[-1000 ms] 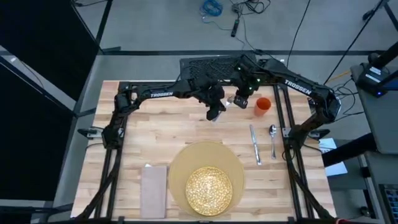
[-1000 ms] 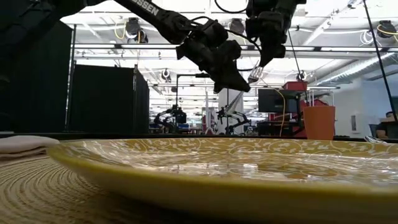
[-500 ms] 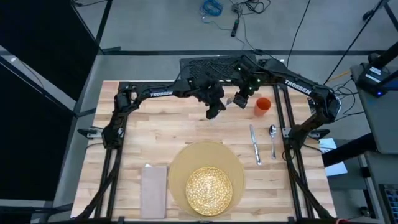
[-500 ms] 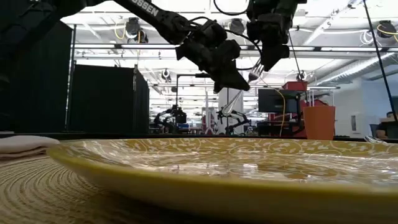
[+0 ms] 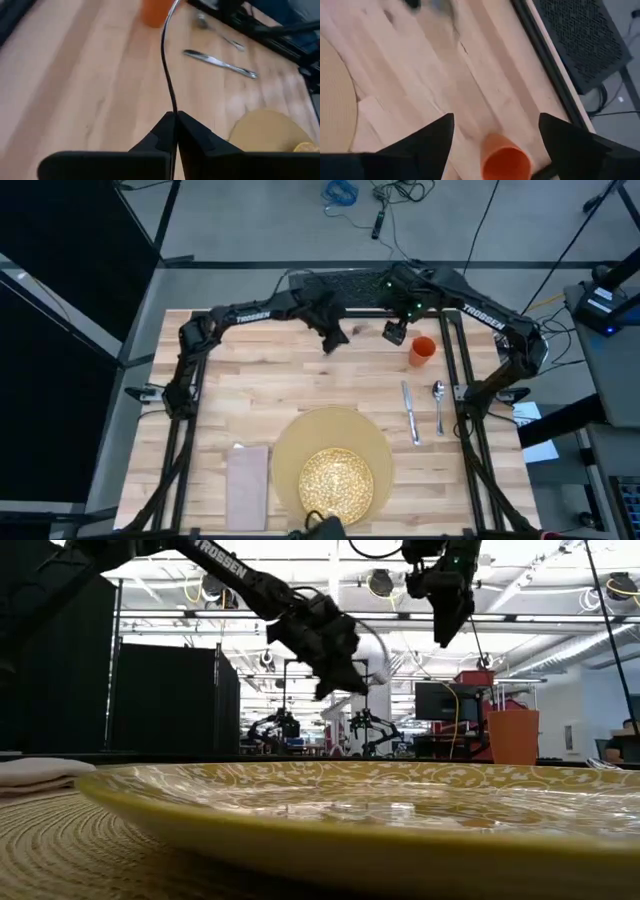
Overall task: Set table place
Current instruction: Put the fork on the brown table napkin
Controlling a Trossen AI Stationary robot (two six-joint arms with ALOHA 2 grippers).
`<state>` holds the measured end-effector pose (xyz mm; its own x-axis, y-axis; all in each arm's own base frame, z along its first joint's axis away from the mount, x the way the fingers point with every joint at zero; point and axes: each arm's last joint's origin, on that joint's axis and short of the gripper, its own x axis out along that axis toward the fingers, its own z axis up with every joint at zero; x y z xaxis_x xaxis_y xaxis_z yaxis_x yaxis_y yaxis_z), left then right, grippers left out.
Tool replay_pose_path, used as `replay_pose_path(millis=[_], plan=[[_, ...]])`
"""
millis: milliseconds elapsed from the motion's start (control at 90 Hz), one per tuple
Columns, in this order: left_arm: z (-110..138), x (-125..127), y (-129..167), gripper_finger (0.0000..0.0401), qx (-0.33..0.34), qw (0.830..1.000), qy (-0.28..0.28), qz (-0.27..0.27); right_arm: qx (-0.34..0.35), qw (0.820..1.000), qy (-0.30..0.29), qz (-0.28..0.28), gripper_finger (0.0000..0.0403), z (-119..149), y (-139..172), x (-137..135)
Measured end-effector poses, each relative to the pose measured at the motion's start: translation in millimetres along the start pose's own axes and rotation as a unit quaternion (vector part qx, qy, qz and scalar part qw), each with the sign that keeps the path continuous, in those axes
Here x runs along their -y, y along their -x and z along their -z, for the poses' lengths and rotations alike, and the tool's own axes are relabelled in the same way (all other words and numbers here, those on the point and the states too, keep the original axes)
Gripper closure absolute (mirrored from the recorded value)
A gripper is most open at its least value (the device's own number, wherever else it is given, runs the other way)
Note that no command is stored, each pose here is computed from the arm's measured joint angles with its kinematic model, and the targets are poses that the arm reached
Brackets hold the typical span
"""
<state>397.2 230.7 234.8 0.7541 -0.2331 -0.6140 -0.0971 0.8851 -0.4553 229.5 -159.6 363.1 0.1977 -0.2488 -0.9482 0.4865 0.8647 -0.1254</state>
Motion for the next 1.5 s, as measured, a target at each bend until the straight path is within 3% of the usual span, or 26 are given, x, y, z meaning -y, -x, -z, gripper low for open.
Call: replay_pose_path(millis=[144, 256, 411, 567, 700, 844, 1122, 1322, 1500], plan=[[13.0, -6.6, 15.7, 0.04, -0.056, 0.996, 0.071, 0.003, -0.021, 0.999, -0.013, 0.03, 0.0124, 8.2, 8.7, 12.0], [20.3, 12.3, 30.5, 0.04, -0.104, 0.989, 0.106, 0.023, -0.013, 0.998, -0.035, 0.044, 0.0124, 15.5, 16.5, 22.9], [14.9, 81.5, 68.9, 0.0401, -0.107, 0.988, 0.108, 0.039, 0.015, 0.996, -0.065, 0.056, 0.0124, 29.0, 33.5, 35.0], [24.8, 160.4, 114.3, 0.0401, -0.07, 0.991, 0.111, -0.016, 0.064, 0.994, -0.071, 0.061, 0.0124, 40.2, 53.0, 37.8], [54.3, 207.9, 154.3, 0.0401, -0.021, 0.984, 0.157, -0.078, 0.114, 0.991, -0.064, 0.029, 0.0124, 43.4, 63.9, 38.1], [103.2, 237.2, 178.3, 0.0401, 0.021, 0.96, 0.251, -0.124, 0.137, 0.989, -0.049, -0.003, 0.0124, 41.5, 65.9, 35.7], [196.0, 273.6, 161.2, 0.0401, 0.055, 0.903, 0.409, -0.119, 0.101, 0.994, -0.033, -0.022, 0.0124, 40.7, 41.6, 26.0], [243.7, 296.4, 130.8, 0.0401, 0.05, 0.881, 0.463, -0.081, 0.055, 0.997, -0.041, -0.04, 0.0124, 46.8, 15.0, 14.5], [276.5, 313.7, 114.3, 0.0401, 0.063, 0.868, 0.484, -0.093, 0.042, 0.997, -0.039, -0.055, 0.0124, 54.6, 1.2, -4.1]])
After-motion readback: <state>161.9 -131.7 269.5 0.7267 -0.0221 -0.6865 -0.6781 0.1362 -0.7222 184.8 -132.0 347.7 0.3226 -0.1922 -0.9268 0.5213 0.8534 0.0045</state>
